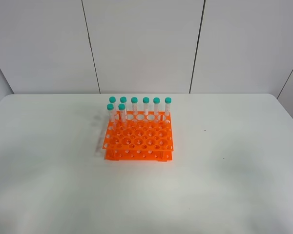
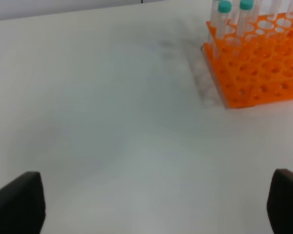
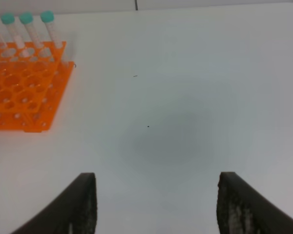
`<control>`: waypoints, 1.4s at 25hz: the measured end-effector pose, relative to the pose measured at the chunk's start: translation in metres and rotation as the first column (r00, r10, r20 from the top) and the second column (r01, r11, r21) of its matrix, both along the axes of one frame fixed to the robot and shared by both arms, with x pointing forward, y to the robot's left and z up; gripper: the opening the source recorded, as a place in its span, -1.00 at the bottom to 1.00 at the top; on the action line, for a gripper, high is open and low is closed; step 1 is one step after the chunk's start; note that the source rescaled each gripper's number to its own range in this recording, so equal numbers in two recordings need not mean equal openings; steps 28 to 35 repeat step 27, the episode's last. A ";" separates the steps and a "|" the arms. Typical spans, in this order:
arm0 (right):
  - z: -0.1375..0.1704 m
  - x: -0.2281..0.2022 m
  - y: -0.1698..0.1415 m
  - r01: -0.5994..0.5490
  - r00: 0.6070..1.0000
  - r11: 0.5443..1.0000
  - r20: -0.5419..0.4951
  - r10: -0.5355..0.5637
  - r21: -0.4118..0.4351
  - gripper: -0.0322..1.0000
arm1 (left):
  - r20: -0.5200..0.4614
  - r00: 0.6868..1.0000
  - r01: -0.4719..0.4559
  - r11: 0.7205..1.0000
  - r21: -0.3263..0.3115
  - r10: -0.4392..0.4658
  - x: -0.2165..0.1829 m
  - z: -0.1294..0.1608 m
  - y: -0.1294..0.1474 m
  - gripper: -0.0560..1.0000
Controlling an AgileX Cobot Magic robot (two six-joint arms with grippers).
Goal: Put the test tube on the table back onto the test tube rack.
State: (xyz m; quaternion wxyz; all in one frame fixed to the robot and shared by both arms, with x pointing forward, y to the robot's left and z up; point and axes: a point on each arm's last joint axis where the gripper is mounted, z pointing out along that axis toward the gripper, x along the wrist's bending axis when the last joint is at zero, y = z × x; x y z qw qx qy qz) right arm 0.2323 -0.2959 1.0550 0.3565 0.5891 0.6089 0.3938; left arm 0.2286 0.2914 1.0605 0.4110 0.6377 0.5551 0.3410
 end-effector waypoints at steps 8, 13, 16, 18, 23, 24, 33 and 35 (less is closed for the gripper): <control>0.000 0.000 0.000 0.000 1.000 1.000 0.000 0.000 0.000 0.31 | -0.027 1.000 -0.004 1.000 0.005 0.004 0.005 -0.009 0.000 1.00; 0.000 0.000 0.000 0.000 1.000 1.000 0.000 0.000 0.000 0.31 | -0.025 1.000 -0.004 1.000 0.005 0.004 0.005 -0.009 0.000 1.00; 0.000 0.000 0.000 0.000 1.000 1.000 0.000 0.000 0.000 0.31 | -0.025 1.000 -0.004 1.000 0.005 0.004 0.005 -0.009 0.000 1.00; 0.000 0.000 0.000 0.000 1.000 1.000 0.000 0.000 0.000 0.31 | -0.025 1.000 -0.004 1.000 0.005 0.004 0.005 -0.009 0.000 1.00; 0.000 0.000 0.000 0.000 1.000 1.000 0.000 0.000 0.000 0.31 | -0.025 1.000 -0.004 1.000 0.005 0.004 0.005 -0.009 0.000 1.00; 0.000 0.000 0.000 0.000 1.000 1.000 0.000 0.000 0.000 0.31 | -0.025 1.000 -0.004 1.000 0.005 0.004 0.005 -0.009 0.000 1.00; 0.000 0.000 0.000 0.000 1.000 1.000 0.000 0.000 0.000 0.31 | -0.025 1.000 -0.004 1.000 0.005 0.004 0.005 -0.009 0.000 1.00; 0.000 0.000 0.000 0.000 1.000 1.000 0.000 0.000 0.000 0.31 | -0.025 1.000 -0.004 1.000 0.005 0.004 0.005 -0.009 0.000 1.00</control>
